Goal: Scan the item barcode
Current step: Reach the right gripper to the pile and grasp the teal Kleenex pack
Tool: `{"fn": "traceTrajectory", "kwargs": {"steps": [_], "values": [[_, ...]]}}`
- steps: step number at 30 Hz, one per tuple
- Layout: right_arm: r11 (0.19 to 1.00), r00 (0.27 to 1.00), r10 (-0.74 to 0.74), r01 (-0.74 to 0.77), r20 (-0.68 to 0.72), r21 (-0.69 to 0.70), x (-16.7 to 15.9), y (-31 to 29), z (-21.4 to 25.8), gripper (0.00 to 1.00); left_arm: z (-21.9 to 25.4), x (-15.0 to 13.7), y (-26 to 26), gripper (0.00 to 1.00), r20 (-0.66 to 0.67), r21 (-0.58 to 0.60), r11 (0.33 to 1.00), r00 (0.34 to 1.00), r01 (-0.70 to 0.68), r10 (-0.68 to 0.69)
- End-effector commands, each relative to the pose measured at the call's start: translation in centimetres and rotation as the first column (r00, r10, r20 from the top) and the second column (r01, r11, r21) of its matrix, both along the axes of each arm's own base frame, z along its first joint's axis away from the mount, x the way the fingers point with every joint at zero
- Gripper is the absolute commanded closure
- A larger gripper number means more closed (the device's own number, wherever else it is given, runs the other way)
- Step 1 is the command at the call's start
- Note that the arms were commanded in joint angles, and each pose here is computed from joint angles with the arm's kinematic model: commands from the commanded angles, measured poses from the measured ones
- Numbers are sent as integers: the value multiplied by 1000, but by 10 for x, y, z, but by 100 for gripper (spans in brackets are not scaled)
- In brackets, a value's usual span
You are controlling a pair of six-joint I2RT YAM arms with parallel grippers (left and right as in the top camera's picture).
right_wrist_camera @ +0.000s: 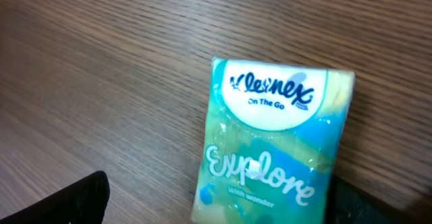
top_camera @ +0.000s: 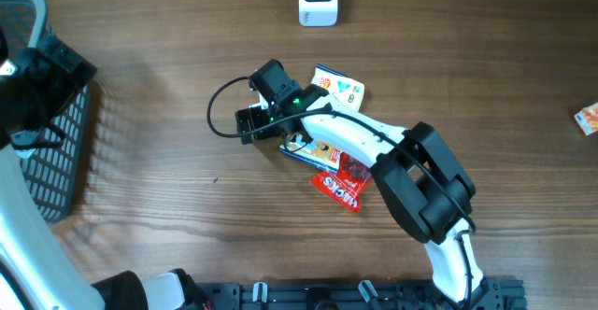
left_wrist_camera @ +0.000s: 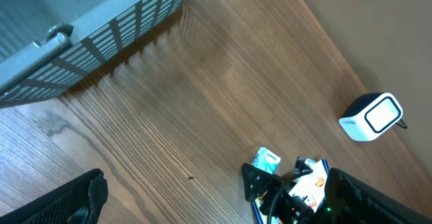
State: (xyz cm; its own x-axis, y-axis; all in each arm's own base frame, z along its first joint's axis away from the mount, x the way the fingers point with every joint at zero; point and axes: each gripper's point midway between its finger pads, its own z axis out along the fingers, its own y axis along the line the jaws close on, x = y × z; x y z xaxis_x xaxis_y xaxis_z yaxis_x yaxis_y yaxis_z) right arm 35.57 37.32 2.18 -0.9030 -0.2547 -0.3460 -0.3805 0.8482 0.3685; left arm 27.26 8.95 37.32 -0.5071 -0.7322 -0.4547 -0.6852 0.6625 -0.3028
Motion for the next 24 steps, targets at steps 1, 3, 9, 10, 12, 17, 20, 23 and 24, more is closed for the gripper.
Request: {"fn": "traceTrajectory", "kwargs": {"steps": [1,3,9,10,12,17,20,23,24], "values": [[998,998,60,-61,35,26,-1,7,11,1,3,-1,3,0,5,19,1000,1000,1,-1],[999,998,44,-43,47,-7,3,1,7,1,3,-1,3,0,5,19,1000,1000,1,-1],[989,994,-38,52,103,-136,19,-30,-5,8,3,-1,3,0,5,19,1000,1000,1,-1],[990,995,-43,55,91,-126,20,-32,-5,12,3,-1,3,0,5,19,1000,1000,1,-1],[995,997,-43,48,58,-88,21,-33,-5,21,3,-1,3,0,5,19,1000,1000,1,-1],[998,998,-57,58,-33,31,33,-46,1,43,3,-1,3,0,5,19,1000,1000,1,-1],[989,994,-30,45,-107,139,33,-47,9,43,3,-1,3,0,5,19,1000,1000,1,-1],[979,991,3,24,-133,202,26,-42,7,43,3,-1,3,0,5,19,1000,1000,1,-1],[974,990,17,14,-138,225,23,-39,5,43,3,-1,3,0,5,19,1000,1000,1,-1]]}}
